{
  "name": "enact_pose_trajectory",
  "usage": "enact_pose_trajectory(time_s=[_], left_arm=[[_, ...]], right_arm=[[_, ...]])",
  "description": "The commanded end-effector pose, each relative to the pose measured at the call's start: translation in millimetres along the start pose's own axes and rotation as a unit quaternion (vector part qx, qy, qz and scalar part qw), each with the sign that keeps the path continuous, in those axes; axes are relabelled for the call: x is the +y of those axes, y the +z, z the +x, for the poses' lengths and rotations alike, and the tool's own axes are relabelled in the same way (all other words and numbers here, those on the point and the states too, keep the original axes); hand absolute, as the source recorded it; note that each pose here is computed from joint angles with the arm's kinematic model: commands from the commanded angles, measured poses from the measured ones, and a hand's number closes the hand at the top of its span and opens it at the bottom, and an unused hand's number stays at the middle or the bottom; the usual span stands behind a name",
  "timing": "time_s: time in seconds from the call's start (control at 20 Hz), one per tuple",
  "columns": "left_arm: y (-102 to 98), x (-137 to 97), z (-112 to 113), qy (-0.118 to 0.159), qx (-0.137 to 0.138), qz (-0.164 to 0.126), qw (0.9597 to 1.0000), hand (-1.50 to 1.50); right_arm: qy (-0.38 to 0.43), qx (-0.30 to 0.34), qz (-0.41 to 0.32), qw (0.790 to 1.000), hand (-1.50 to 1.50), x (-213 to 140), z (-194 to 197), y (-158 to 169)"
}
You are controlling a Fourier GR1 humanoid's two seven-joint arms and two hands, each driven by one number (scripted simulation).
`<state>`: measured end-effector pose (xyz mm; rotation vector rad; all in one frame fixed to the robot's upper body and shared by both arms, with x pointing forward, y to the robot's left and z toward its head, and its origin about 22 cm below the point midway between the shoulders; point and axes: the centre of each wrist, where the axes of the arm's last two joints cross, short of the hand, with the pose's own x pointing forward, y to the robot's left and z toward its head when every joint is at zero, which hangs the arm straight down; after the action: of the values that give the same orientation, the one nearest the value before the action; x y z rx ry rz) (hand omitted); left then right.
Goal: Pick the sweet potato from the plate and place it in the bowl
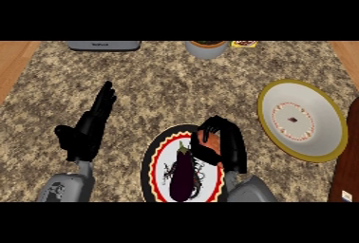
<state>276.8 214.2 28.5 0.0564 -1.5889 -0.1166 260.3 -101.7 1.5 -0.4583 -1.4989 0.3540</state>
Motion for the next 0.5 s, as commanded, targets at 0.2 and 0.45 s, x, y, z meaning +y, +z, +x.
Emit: enact_pose_trajectory(time_s=[0.2,0.45], left_arm=[[12.4,4.1,1.2,0.005,0.007,-0.008,0.9999,0.00],[2.1,7.1,0.6,-0.008,0.004,0.013,0.9999,0.00]], right_arm=[[0.019,-0.120,-0.142,0.982,1.50,15.7,60.9,7.9],[0.074,-0.117,-0.200,0.970,1.50,-5.4,122.2,0.6]])
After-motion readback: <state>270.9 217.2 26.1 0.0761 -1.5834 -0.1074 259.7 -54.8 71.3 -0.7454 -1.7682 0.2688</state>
